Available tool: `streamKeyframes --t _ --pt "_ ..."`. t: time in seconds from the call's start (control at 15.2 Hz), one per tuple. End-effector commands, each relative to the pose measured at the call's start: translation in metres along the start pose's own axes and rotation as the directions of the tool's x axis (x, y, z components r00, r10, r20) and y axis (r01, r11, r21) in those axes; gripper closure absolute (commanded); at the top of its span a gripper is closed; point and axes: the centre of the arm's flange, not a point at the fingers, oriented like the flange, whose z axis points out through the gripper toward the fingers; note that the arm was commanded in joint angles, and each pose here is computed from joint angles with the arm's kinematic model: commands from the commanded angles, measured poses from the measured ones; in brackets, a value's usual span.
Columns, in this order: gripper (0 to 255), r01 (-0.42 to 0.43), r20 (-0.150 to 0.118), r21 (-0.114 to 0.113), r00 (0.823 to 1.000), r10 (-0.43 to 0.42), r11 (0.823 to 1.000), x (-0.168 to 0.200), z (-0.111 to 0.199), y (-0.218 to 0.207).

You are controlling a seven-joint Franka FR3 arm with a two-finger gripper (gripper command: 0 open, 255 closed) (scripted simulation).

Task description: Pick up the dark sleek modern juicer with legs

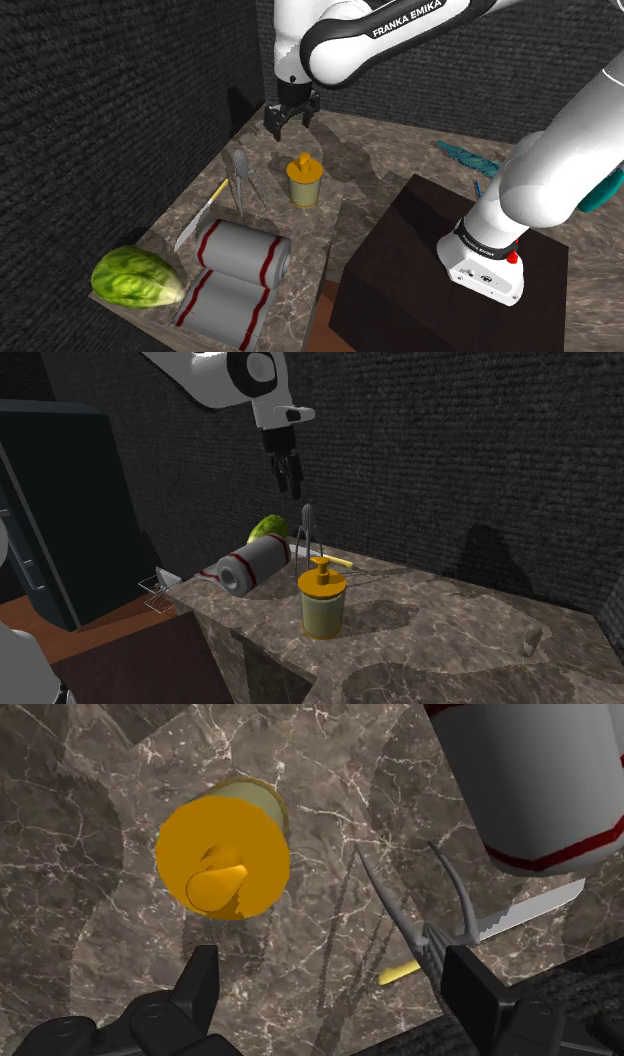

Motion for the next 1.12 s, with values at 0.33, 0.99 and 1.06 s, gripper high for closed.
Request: streamKeyframes --t 0.33,0.99,1.06 --pt "0 -0.024 -0.031 0.013 0.999 0.024 1.000 0.047 0.041 -0.063" --pt "0 -0.041 -0.054 0.023 0.998 0.042 0.999 0.080 0.091 -0.112" --pt "0 -0.041 -0.054 0.023 0.998 0.042 0.999 0.079 0.096 -0.112"
